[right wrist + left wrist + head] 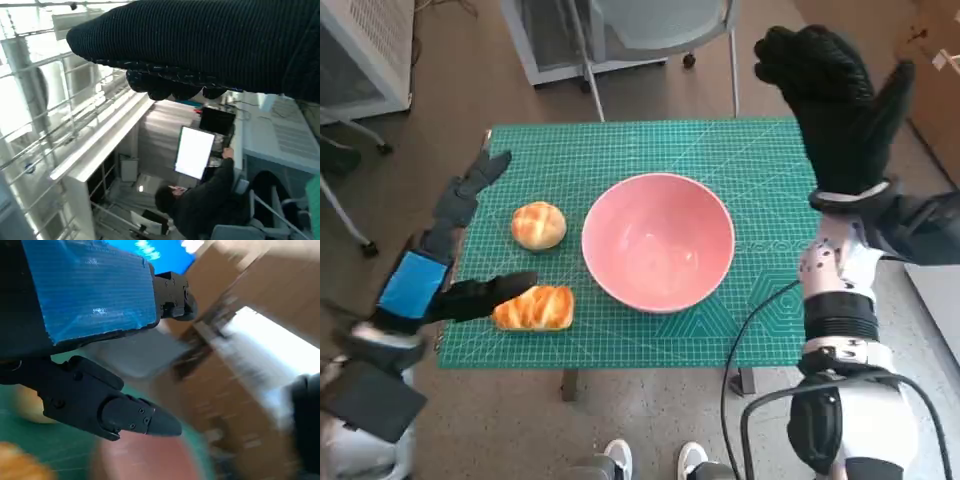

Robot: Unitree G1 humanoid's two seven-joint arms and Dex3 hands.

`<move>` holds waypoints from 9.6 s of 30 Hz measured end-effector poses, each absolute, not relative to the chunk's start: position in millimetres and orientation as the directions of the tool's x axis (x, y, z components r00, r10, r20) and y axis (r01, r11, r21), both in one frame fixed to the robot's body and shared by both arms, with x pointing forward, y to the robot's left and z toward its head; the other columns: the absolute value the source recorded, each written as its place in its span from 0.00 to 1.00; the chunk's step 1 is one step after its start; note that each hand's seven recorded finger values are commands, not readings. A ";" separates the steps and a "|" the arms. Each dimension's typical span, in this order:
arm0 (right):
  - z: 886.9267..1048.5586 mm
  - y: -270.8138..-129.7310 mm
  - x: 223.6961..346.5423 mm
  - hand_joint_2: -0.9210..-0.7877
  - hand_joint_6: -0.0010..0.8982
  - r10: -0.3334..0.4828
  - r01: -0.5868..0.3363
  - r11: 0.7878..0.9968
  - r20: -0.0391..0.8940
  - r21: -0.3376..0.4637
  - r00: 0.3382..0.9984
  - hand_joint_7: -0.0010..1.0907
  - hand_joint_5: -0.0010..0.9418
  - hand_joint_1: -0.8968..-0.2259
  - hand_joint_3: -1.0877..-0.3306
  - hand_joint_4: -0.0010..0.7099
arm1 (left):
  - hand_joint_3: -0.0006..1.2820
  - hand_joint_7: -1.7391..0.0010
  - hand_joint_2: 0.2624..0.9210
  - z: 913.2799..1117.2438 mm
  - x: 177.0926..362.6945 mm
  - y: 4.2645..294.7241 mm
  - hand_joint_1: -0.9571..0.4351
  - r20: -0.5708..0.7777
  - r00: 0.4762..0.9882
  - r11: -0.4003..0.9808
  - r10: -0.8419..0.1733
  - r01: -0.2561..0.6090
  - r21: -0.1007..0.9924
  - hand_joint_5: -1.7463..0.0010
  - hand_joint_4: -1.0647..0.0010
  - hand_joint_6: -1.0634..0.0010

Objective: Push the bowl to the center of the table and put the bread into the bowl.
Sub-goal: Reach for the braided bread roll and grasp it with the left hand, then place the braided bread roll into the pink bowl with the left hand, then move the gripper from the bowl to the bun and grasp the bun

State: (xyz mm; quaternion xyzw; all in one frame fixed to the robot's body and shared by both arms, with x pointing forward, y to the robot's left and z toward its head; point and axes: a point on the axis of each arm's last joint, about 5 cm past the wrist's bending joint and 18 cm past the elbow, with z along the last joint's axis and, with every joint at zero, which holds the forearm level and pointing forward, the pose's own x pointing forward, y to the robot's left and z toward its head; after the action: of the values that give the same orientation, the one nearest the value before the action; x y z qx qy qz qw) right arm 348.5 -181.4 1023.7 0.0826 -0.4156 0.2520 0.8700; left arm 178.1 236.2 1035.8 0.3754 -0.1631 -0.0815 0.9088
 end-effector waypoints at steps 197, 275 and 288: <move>997.5 -196.6 328.2 0.00 0.41 0.300 -0.459 0.889 0.755 0.001 0.584 0.00 0.00 0.38 0.54 0.37 | 0.00 0.99 0.76 1110.3 279.2 174.8 0.33 0.035 0.916 0.282 -0.400 0.087 0.956 1.00 1.00 0.80; 1001.7 -200.1 328.5 0.00 0.41 0.325 -0.472 0.881 0.766 -0.033 0.555 0.00 0.00 0.38 0.51 0.38 | 0.02 0.94 0.86 966.2 349.9 210.9 0.66 -0.460 0.881 0.189 0.108 0.436 0.880 0.68 0.57 0.46; 1002.5 -201.0 324.8 0.00 0.40 0.308 -0.453 0.891 0.771 -0.029 0.557 0.00 0.00 0.39 0.50 0.37 | 0.06 0.39 0.99 962.2 349.0 208.3 0.69 -0.370 0.926 0.126 0.075 0.359 0.925 0.28 0.36 0.40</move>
State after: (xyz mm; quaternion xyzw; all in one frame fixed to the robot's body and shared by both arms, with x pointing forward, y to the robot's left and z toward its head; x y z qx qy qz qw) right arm 324.8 -201.0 1002.5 0.0869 -0.4178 0.2168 0.8780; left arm 349.0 208.3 962.2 0.6537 0.1658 -0.0971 0.7319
